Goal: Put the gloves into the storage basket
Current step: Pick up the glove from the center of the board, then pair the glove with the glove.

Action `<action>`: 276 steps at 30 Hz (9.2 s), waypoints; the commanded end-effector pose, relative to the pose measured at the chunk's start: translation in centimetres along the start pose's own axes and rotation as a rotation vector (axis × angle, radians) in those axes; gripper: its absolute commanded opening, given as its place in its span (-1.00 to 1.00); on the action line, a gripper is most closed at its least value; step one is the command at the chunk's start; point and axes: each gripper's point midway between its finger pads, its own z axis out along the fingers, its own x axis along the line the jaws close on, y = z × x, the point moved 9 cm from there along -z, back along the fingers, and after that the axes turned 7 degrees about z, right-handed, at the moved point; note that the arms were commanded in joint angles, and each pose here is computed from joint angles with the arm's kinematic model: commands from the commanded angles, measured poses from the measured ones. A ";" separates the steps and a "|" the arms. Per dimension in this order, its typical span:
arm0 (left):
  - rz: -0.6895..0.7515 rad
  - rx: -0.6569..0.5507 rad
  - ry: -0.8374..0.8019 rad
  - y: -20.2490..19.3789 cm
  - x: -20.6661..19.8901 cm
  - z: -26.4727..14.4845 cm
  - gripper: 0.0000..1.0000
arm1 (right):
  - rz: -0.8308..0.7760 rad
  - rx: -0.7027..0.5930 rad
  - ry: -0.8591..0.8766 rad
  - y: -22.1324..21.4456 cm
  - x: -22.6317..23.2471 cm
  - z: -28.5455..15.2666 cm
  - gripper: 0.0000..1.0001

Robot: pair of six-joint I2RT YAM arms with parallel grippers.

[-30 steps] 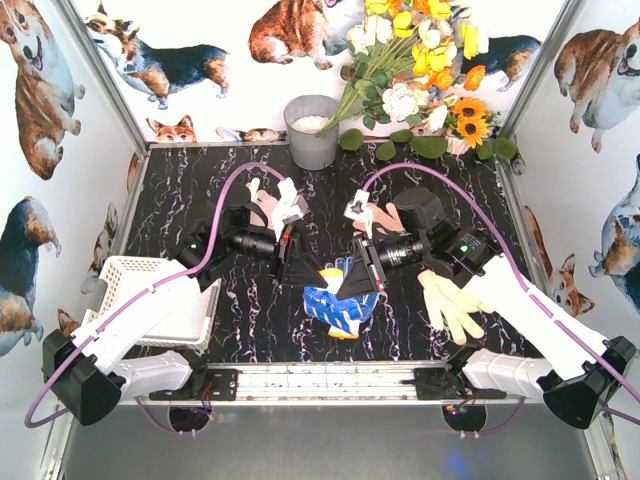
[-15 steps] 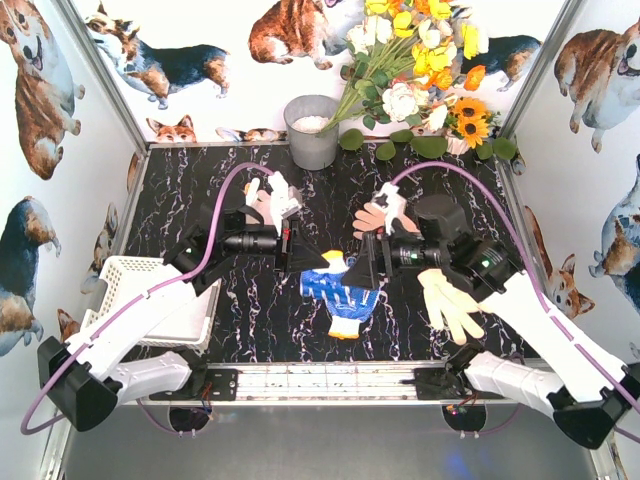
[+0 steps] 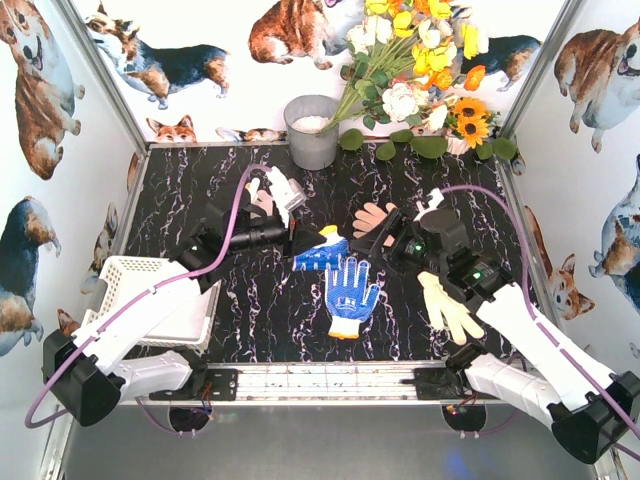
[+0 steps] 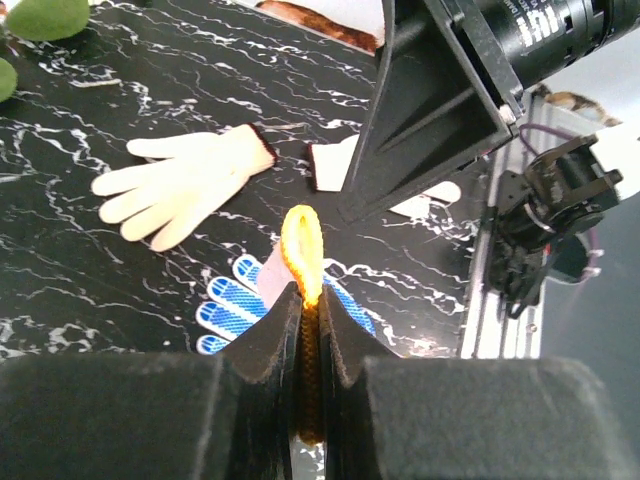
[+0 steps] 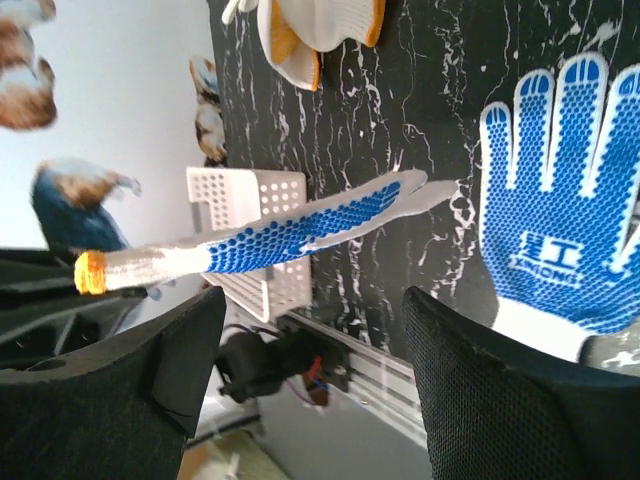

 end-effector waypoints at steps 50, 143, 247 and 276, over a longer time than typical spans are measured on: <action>0.232 0.052 -0.118 -0.6 2.3 5.8 -1.00 | 0.772 -0.077 -0.273 0.5 -4.7 8.0 0.34; 0.124 0.322 -0.034 -13.0 0.1 8.7 -1.00 | 0.083 0.110 -0.236 0.1 -10.4 11.6 -0.72; -0.003 0.303 0.137 -13.5 -5.6 6.8 -1.00 | -0.320 0.206 -0.503 3.1 -8.7 16.3 -1.00; 0.049 0.393 0.136 -14.2 -7.4 9.3 -0.99 | -0.269 0.272 -0.351 2.1 -9.1 18.9 -1.00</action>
